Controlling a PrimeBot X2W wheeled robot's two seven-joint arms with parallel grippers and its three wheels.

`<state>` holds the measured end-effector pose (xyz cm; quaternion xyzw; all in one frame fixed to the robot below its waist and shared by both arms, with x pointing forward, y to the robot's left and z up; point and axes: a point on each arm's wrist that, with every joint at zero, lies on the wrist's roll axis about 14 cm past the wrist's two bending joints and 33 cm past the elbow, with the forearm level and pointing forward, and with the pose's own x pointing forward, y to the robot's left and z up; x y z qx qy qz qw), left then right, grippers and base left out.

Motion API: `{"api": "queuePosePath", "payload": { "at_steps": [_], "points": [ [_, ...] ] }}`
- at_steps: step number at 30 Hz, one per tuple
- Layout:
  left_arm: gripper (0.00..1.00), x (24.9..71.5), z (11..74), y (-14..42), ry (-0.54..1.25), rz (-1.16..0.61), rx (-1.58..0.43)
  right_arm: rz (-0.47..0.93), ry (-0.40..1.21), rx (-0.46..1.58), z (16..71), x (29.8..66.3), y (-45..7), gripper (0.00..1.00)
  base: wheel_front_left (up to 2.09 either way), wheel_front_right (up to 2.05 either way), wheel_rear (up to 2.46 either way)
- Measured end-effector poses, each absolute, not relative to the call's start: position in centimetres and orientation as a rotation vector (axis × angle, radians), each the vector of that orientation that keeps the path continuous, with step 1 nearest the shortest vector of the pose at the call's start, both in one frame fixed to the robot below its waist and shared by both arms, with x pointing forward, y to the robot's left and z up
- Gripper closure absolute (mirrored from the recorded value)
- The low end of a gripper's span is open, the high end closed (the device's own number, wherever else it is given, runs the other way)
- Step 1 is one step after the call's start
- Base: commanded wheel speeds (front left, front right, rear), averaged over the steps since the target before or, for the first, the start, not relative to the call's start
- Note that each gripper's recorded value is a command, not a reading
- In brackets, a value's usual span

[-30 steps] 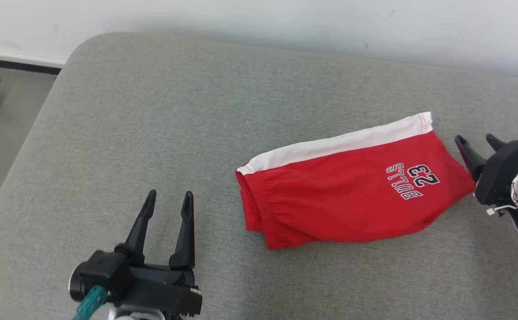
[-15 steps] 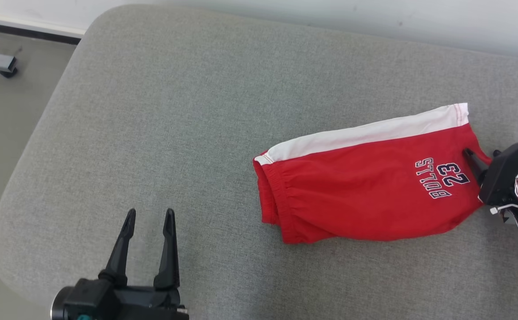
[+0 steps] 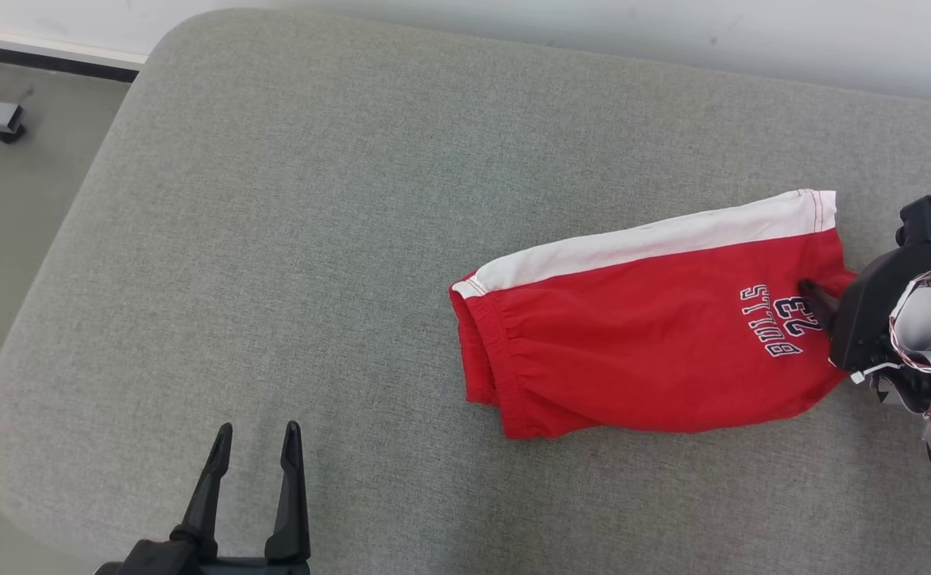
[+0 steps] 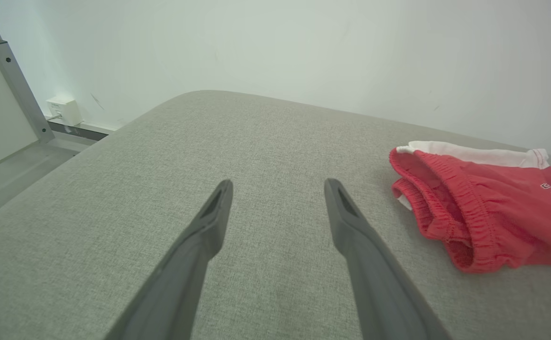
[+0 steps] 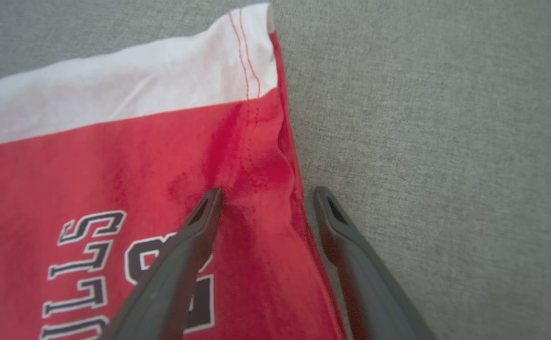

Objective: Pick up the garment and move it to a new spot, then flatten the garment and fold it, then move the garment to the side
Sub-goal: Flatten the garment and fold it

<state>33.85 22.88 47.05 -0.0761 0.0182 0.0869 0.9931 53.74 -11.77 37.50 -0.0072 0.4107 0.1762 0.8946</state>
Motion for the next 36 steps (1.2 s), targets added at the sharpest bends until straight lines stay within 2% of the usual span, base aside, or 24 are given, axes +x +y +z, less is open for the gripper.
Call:
{"api": "queuePosePath", "payload": {
  "at_steps": [1, 2, 3, 4, 15, 27, 36],
  "points": [
    [0.00, 33.8, 47.0, 22.9, 0.038, 0.175, -0.153, 0.367, 0.851, -0.019, 37.5, 53.7, -11.8, 0.26, 0.00, 0.00, 0.00],
    [0.00, 33.8, 47.0, 22.9, 0.039, 0.174, -0.154, 0.367, 0.851, -0.017, 37.4, 53.6, -11.8, 0.57, 0.00, 0.00, 0.00],
    [0.00, 33.8, 46.9, 22.8, 0.041, 0.169, -0.156, 0.367, 0.853, -0.017, 37.4, 53.6, -11.8, 0.82, 0.00, 0.00, 0.00],
    [0.00, 33.8, 46.9, 22.8, 0.042, 0.169, -0.156, 0.367, 0.852, -0.017, 37.3, 53.6, -11.8, 1.00, 0.00, 0.00, 0.00],
    [0.00, 33.9, 47.0, 22.4, 0.036, 0.159, -0.170, 0.301, 0.779, -0.059, 38.2, 54.2, -13.9, 1.00, 0.00, 0.00, 0.00],
    [0.00, 34.8, 47.8, 20.6, 0.004, 0.097, -0.196, 0.161, 0.712, -0.083, 39.5, 51.1, -20.6, 1.00, 0.00, 0.00, 0.00],
    [0.00, 35.1, 48.4, 19.3, -0.014, 0.055, -0.210, 0.055, 0.599, -0.145, 43.1, 50.2, -25.1, 1.00, 0.00, 0.00, 0.00]
  ]
}}
